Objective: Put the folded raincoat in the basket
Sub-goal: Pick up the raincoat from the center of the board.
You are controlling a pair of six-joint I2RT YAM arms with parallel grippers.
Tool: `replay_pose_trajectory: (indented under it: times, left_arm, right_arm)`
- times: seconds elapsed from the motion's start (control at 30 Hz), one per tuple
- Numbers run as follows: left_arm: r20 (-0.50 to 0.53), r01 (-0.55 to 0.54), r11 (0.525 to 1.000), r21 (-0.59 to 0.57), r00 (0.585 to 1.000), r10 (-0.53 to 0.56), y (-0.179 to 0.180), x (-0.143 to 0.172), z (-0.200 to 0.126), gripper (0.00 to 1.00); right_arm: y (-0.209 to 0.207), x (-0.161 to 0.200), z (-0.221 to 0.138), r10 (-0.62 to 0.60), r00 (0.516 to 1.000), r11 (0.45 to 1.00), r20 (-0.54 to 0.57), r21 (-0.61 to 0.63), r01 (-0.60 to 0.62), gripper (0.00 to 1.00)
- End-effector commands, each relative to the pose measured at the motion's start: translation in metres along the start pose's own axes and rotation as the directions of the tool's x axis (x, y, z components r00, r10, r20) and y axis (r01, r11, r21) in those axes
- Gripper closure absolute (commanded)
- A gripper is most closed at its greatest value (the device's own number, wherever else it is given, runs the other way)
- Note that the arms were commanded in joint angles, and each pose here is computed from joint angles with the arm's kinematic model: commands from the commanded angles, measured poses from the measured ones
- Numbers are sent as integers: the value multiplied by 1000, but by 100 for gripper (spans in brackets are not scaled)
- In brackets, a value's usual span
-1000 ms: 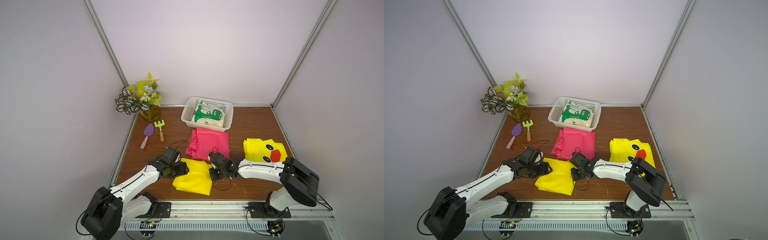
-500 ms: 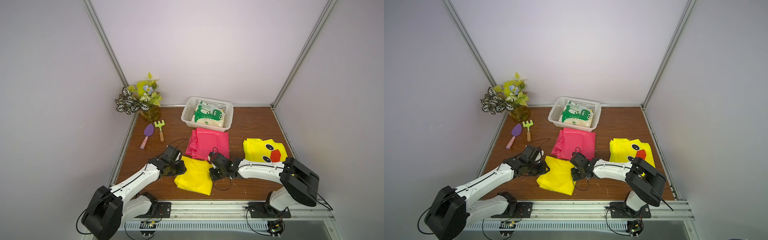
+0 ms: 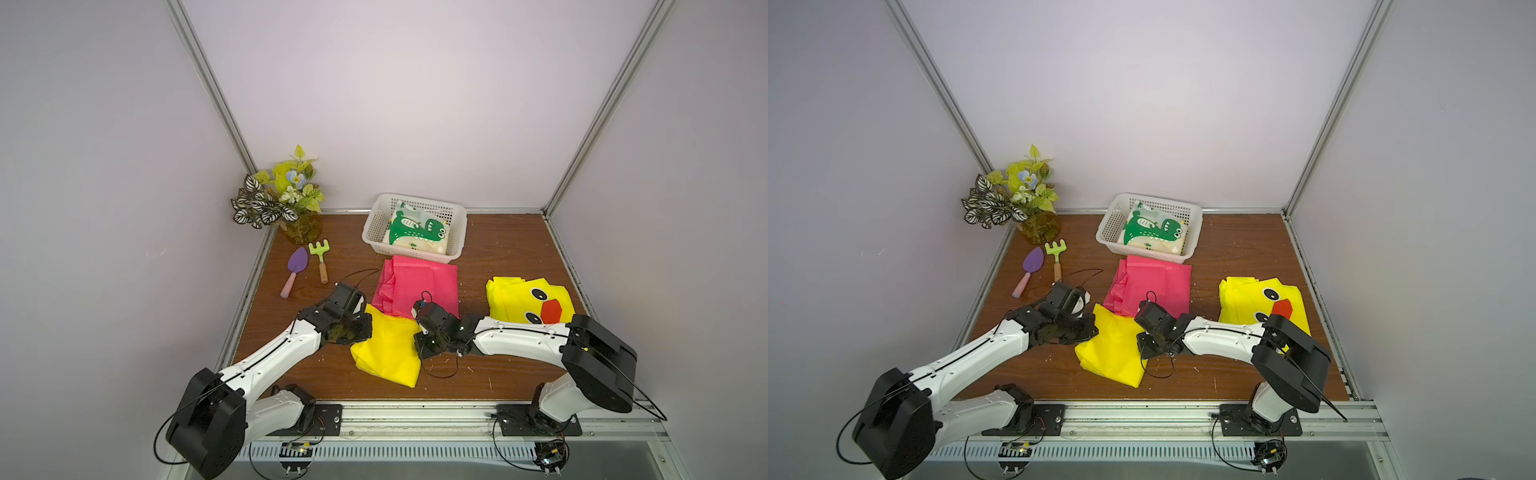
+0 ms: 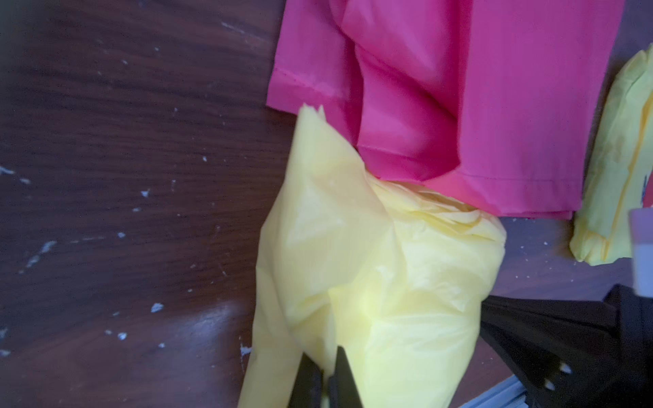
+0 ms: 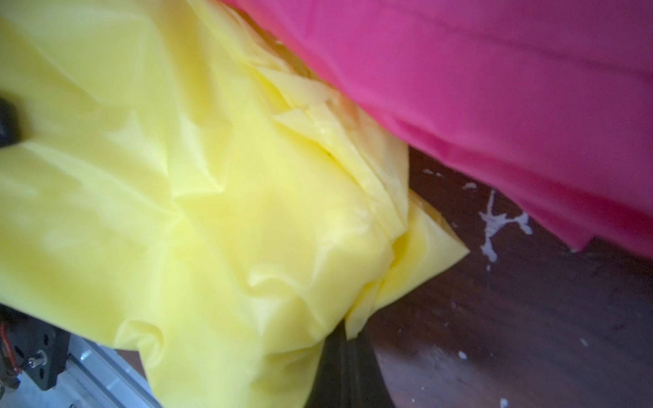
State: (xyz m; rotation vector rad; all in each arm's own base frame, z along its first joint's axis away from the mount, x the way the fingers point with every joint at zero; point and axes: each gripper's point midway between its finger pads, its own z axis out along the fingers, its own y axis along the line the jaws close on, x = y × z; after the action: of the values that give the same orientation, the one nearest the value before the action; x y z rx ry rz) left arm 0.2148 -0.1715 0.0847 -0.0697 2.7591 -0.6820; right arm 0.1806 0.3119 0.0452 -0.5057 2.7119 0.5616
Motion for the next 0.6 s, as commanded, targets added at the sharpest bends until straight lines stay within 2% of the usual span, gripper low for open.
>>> replay_pose_trajectory:
  times: [0.0,0.3,0.57]
  left_arm:
    - [42,-9,1000,20,999,8,-9,-6,-16,100]
    - [90,-1,997,80,996,-6,-28,-16,-38,100]
    - [133,-34,983,178,991,10,-62,-35,-66,100]
  right_arm:
    - [25,-24,-25,8,996,997,92,-78,-1,100]
    - [44,-38,-67,21,985,984,174,-176,10,100]
    - [48,-57,-110,15,964,984,264,-176,33,100]
